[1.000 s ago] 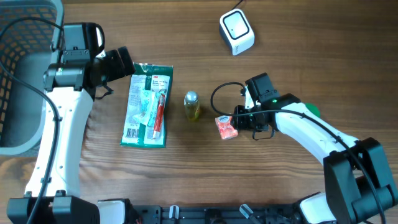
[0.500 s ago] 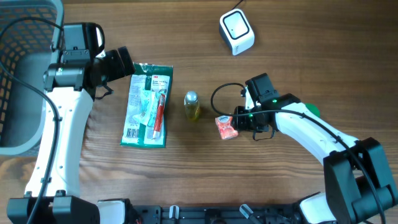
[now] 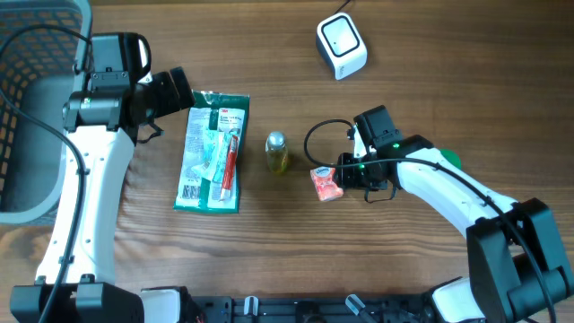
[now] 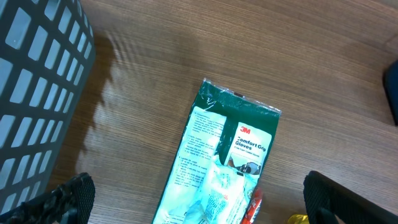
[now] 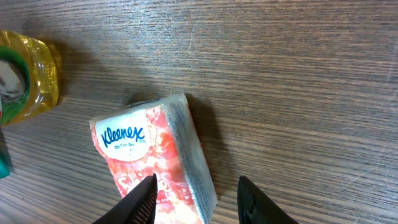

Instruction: Scan the item barcode

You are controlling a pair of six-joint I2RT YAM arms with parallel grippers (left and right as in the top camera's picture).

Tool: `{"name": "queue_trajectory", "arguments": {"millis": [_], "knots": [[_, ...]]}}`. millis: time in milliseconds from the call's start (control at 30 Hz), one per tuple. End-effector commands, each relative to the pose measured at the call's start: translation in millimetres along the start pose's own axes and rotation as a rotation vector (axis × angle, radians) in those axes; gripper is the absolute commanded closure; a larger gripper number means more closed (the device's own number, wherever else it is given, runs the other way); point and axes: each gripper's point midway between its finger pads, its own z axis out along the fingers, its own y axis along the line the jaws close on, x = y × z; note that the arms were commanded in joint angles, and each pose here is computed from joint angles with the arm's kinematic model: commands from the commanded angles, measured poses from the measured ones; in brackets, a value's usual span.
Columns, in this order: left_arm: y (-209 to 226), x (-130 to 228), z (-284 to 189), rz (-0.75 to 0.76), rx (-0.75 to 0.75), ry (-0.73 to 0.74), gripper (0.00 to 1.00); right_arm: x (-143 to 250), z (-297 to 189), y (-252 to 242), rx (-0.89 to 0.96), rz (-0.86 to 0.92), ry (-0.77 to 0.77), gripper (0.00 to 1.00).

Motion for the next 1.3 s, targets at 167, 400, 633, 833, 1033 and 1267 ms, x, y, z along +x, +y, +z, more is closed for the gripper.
{"name": "queue_trajectory", "arguments": {"millis": [167, 400, 633, 833, 1033, 1267], "knots": [[-1, -6, -6, -0.013, 0.012, -0.022, 0.0, 0, -1, 0, 0.007, -0.009, -0.014, 0.58], [-1, -6, -6, -0.013, 0.012, -0.022, 0.0, 5, 2, 5, -0.019, -0.043, 0.0, 0.59], [-1, -6, -6, -0.013, 0.012, -0.022, 0.0, 12, 13, 3, -0.028, -0.05, -0.011, 0.59], [-1, -6, -6, -0.012, 0.012, -0.022, 0.0, 11, 12, 3, -0.025, -0.035, -0.014, 0.62], [-1, -6, -6, -0.013, 0.012, -0.022, 0.0, 12, 13, 2, -0.022, -0.033, -0.014, 0.68], [-1, -6, -6, -0.013, 0.012, -0.022, 0.0, 11, 13, 1, -0.014, -0.009, -0.018, 0.64]]}}
